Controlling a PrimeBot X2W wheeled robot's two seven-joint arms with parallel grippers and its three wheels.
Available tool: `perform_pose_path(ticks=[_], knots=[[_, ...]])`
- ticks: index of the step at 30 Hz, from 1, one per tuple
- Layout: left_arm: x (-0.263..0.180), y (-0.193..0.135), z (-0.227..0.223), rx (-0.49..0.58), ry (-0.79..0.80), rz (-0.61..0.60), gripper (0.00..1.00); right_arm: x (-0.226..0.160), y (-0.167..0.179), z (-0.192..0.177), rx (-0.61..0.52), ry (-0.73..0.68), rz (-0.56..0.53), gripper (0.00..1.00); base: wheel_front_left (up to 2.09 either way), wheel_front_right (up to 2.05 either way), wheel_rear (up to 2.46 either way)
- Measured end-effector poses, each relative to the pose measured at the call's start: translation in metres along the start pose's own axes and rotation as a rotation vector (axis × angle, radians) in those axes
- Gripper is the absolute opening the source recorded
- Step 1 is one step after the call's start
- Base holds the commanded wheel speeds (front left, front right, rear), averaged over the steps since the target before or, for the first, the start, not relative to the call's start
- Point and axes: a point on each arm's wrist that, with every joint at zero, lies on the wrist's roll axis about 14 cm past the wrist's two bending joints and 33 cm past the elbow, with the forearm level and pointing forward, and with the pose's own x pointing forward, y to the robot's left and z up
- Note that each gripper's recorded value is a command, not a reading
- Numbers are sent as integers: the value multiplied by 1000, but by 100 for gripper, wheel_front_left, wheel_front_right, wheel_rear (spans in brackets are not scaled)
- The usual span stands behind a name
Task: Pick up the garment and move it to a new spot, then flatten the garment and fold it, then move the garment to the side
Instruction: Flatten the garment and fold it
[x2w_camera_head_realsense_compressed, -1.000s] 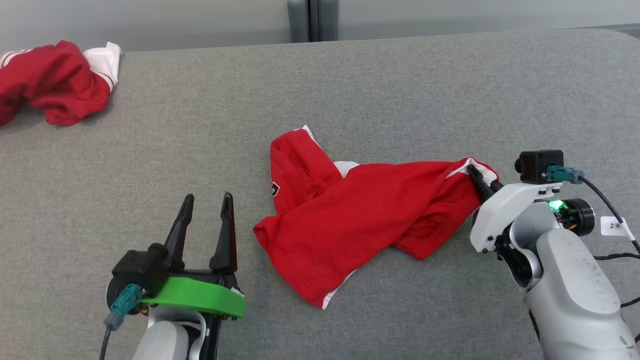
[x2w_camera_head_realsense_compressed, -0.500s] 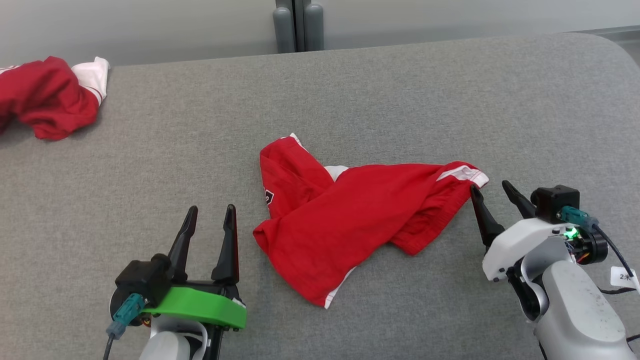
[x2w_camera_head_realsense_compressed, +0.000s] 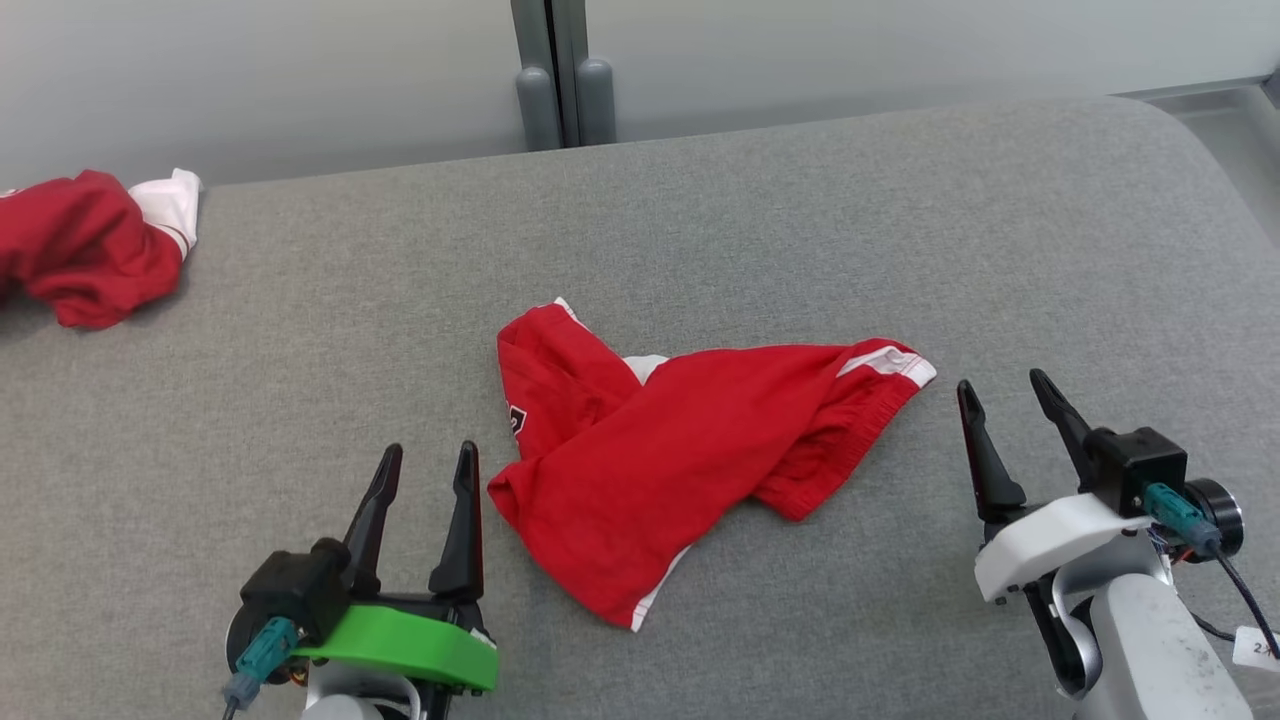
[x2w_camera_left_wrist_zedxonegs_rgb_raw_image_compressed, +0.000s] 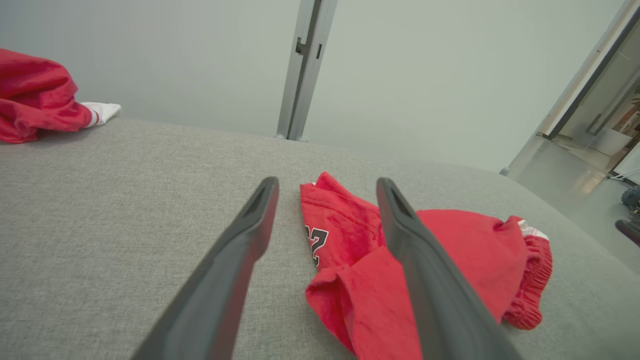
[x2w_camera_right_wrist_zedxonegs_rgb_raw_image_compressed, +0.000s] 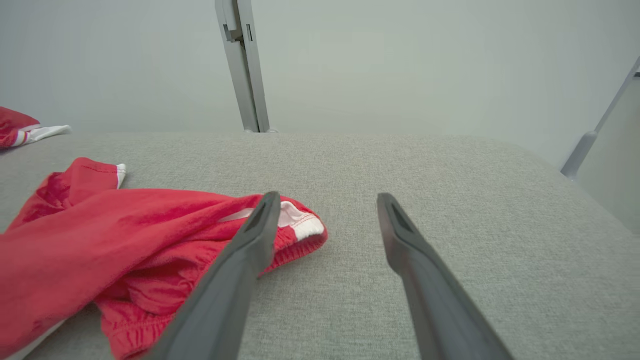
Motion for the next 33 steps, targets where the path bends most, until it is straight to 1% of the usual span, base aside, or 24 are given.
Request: perform_pose_path(ticks=[6, 14, 20, 33], knots=[[-15, -6, 4, -1, -12, -5, 100, -22, -5, 16, -15, -58, -34, 100, 0, 0, 0], [-33, -5, 1, -16, -5, 14, 100, -40, -1, 30, 31, -112, -32, 100, 0, 0, 0], [-38, -1, -1, -33, -1, 38, 100, -47, -2, 27, 39, -103, -38, 100, 0, 0, 0], [-42, 3, -5, -33, 12, 61, 100, -46, 0, 20, 39, -82, -31, 100, 0, 0, 0]])
